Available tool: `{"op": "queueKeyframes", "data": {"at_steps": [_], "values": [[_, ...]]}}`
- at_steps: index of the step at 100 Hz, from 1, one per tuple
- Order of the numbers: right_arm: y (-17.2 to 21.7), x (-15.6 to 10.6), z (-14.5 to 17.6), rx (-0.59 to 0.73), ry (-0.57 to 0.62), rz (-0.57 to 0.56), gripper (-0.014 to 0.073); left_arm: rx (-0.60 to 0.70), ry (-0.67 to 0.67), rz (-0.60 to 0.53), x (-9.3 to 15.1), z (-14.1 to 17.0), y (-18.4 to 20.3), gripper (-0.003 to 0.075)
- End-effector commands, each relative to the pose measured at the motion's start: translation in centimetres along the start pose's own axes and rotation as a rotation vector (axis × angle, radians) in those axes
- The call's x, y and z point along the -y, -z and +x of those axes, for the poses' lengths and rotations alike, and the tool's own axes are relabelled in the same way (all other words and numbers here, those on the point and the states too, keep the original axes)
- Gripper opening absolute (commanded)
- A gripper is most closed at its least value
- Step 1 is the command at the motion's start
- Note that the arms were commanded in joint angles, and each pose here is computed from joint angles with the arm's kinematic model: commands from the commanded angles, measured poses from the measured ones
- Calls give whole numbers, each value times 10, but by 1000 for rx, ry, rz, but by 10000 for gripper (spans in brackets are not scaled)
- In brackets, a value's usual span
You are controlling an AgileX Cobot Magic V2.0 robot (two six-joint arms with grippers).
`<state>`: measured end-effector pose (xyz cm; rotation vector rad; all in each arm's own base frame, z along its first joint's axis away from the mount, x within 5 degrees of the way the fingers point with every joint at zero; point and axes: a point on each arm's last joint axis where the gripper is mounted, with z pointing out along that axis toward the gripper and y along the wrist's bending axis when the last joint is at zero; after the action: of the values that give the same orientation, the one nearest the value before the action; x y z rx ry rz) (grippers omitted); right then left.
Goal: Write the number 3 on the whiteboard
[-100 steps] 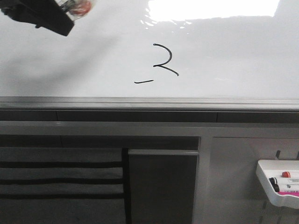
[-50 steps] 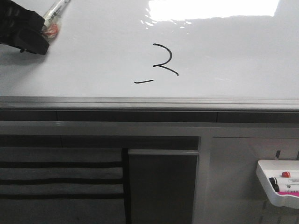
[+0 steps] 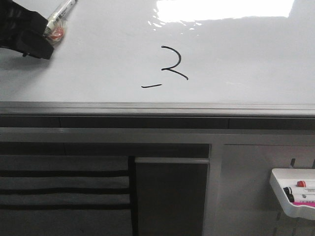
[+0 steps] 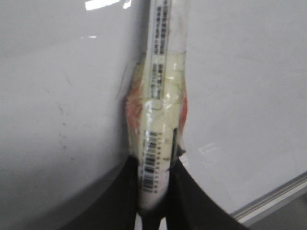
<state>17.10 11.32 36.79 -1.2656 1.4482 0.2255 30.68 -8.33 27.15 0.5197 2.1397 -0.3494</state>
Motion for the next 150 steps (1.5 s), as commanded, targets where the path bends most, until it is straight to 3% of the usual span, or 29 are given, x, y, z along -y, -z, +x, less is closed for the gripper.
{"op": "queueKeyframes", "data": {"at_steps": [1, 18, 31, 45, 60, 69, 81, 91, 99, 111, 133, 143, 150], "values": [[8, 8, -10, 43, -11, 69, 323, 64, 22, -15, 0, -14, 11, 125], [8, 8, -10, 43, -11, 69, 323, 72, 23, -30, -2, -14, 11, 291], [8, 8, -10, 44, -39, 74, 323, 77, 15, -48, -3, -15, 11, 298], [14, 12, -12, 58, -222, 138, 323, 67, -83, -57, -2, -16, 19, 298], [24, 11, -9, 13, -369, 167, 323, 134, -147, -36, 11, -28, 55, 298], [31, 14, 0, -68, -504, 194, 323, 171, -196, 3, 24, -33, 84, 297], [46, 19, 21, -276, -709, 252, 323, 171, -243, 43, 40, -31, 122, 298], [63, 20, 42, -492, -847, 338, 323, 127, -229, -4, 46, -23, 151, 298], [76, 20, 53, -566, -937, 430, 320, 102, -171, -65, 47, -13, 170, 297], [86, 11, 65, -527, -987, 536, 271, 145, -80, -127, 50, 9, 187, 295], [99, -15, 73, -294, -889, 708, 160, 357, -11, -206, 51, 58, 188, 294], [104, -23, 74, -231, -858, 747, 57, 438, 8, -254, 47, 71, 184, 287], [107, -27, 73, -199, -842, 765, -27, 478, 28, -282, 44, 77, 180, 229]]}}
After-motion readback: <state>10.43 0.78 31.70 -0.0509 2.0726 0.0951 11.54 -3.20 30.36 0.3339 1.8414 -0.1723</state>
